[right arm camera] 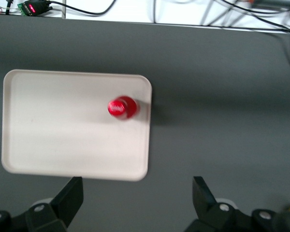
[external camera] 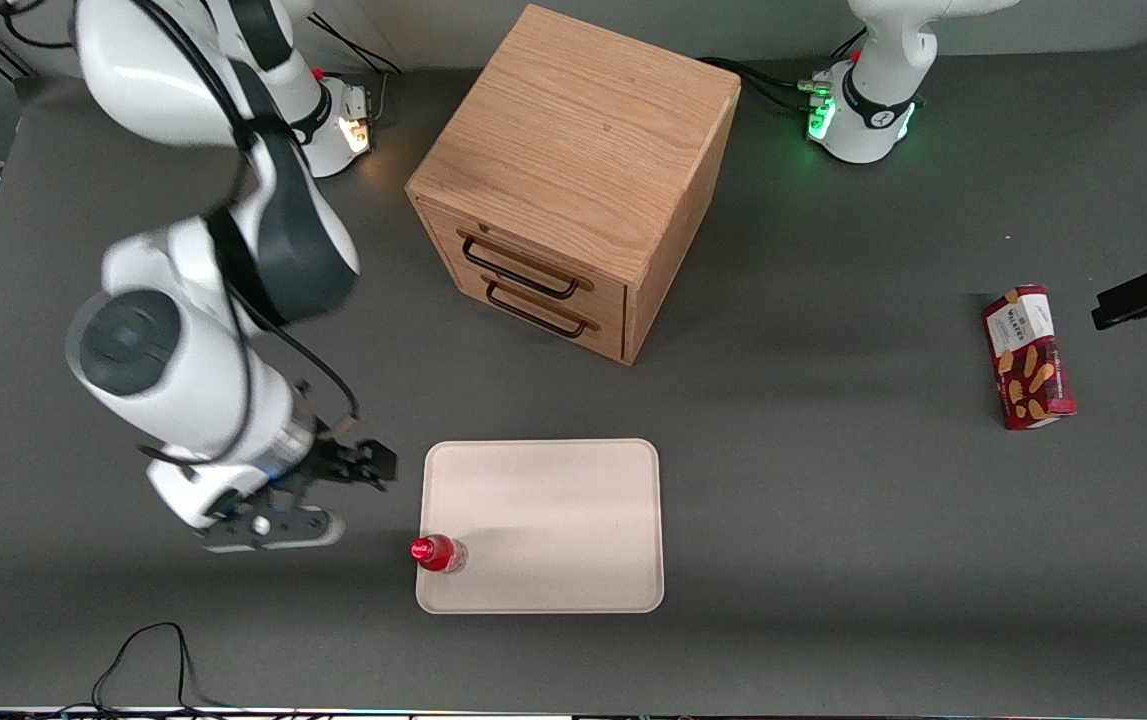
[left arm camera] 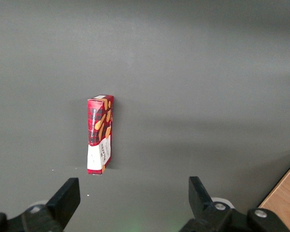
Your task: Place coke bottle on tray
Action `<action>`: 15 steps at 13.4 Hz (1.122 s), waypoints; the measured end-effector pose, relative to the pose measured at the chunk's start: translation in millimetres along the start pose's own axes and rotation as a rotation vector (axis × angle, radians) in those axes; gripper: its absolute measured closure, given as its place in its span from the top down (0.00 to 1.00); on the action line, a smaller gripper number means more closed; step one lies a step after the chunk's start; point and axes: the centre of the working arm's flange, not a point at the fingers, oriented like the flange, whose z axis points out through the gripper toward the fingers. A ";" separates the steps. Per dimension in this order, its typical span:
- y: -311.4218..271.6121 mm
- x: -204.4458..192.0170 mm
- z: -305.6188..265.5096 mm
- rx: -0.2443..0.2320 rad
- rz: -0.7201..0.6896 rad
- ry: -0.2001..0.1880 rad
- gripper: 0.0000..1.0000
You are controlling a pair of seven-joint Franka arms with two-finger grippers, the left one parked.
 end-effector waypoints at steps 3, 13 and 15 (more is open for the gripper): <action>59.1 -28.9 -72.5 0.017 0.064 0.009 1.00; 213.3 -140.8 -128.5 0.047 0.012 -0.032 1.00; 234.2 -142.9 -126.6 0.046 0.008 -0.032 1.00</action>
